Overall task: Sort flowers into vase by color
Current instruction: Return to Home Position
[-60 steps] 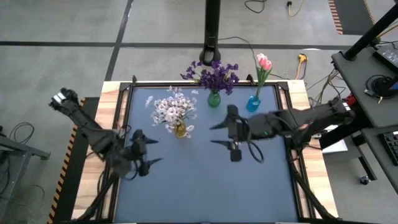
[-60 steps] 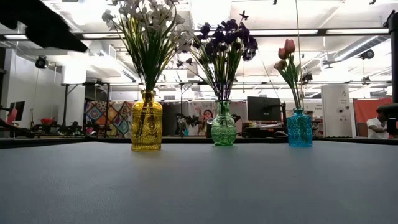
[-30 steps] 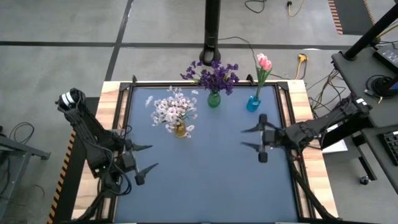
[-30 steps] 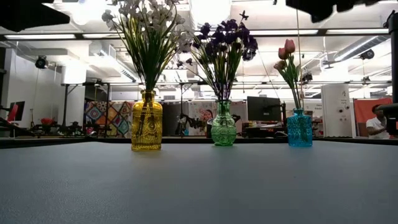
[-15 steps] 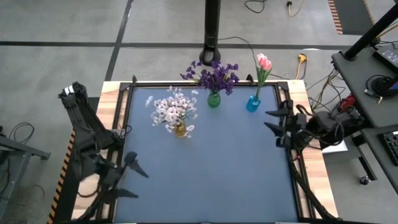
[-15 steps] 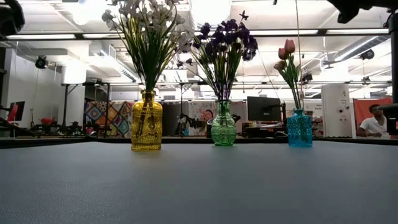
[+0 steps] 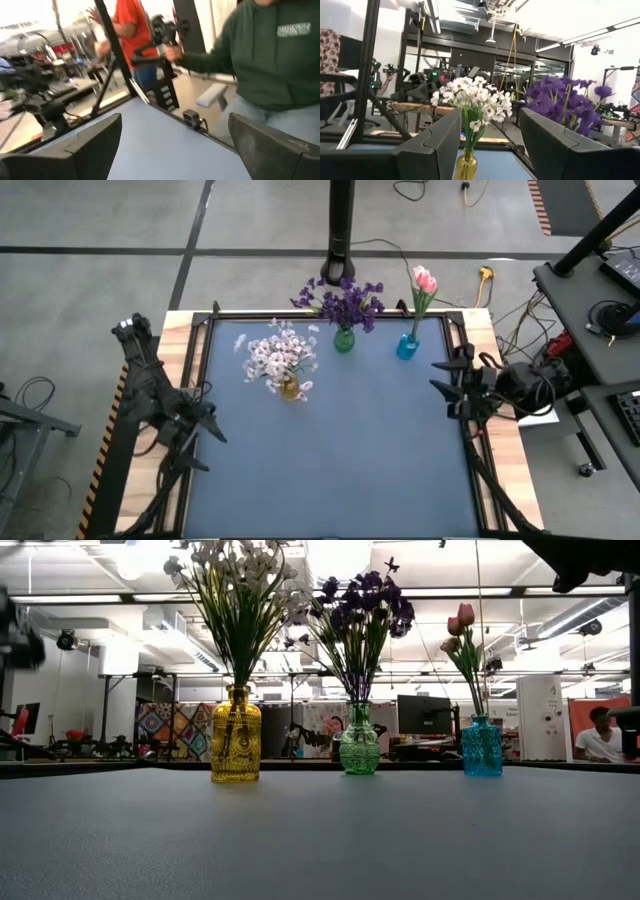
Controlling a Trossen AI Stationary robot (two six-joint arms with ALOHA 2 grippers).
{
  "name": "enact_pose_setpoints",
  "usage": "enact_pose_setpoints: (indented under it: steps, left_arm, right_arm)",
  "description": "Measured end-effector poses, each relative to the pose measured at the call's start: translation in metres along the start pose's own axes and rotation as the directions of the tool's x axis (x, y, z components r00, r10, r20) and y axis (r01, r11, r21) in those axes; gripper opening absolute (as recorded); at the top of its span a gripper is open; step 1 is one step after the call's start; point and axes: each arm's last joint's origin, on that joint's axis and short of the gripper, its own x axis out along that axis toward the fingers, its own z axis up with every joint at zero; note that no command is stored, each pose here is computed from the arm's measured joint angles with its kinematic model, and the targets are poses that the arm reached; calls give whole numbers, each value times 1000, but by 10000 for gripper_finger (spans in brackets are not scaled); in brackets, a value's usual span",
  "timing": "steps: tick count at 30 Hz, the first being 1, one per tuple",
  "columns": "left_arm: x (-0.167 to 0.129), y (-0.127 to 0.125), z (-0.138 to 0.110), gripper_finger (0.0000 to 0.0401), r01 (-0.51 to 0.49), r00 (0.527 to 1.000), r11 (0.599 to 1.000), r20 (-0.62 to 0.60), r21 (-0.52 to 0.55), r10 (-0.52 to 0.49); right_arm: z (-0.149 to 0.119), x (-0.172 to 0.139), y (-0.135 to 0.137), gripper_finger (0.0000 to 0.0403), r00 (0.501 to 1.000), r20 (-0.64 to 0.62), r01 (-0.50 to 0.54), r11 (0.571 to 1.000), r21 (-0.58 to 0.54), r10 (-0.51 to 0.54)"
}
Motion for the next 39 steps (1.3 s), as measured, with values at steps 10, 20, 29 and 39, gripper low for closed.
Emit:
enact_pose_setpoints:
  steps: [10,20,29,39]
  left_arm:
    - [-19,1,-54,347,-76,995,994,54,-82,81]
    - [-17,1,-77,347,-302,953,949,-41,-88,300]
    - [-19,7,-79,347,-527,850,831,-98,-177,518]
    - [-19,7,-79,347,-525,851,830,-98,-189,516]
  right_arm:
    - [-33,0,10,194,999,-37,-5,999,47,7]
    - [-67,-2,14,194,974,-208,105,993,55,-92]
    - [-69,-1,15,194,968,-230,116,992,45,-103]
    - [-69,-1,15,194,967,-232,115,992,44,-102]
